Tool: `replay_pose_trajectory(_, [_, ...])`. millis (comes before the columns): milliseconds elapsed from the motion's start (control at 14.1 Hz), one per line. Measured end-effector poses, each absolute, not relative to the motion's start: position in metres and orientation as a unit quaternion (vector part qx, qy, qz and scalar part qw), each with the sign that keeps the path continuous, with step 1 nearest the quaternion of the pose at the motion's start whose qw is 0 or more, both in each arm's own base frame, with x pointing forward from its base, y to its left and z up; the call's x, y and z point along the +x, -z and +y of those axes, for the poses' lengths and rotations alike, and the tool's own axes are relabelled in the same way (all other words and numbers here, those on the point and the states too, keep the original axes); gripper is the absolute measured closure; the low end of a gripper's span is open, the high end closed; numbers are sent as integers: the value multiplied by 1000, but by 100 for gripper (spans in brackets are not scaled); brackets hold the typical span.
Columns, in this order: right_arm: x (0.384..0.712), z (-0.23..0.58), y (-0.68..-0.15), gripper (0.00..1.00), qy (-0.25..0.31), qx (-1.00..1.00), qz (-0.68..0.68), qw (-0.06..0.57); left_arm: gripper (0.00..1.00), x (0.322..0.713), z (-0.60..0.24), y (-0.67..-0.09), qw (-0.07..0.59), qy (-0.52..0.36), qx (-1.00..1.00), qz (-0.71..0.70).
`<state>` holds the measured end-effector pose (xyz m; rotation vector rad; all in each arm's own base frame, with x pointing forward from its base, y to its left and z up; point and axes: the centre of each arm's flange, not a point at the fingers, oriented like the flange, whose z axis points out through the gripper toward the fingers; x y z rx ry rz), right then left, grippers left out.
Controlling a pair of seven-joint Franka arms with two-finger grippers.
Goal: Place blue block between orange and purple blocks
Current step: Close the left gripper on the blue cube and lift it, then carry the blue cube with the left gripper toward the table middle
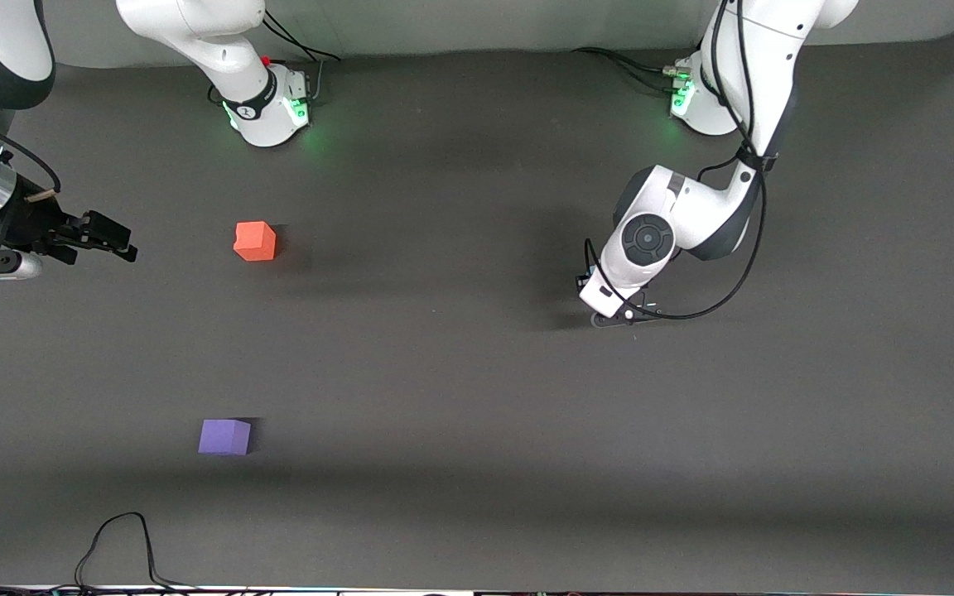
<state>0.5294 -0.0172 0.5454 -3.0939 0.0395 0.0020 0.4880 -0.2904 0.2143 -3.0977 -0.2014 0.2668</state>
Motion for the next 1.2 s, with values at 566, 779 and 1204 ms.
replay_pose_trajectory(566, [530,-14,-544,0,-1,-1000,10,24,41,536,-171,-449,6,-86,-993,-80])
replay_pose_trajectory(779, [530,-13,-544,0,0,-1000,9,24,41,541,-158,-514,13,-86,-994,-67])
replay_pose_trajectory(1204, [530,-15,-542,0,-2,-1000,10,24,41,558,-130,-556,1,-71,-996,-54])
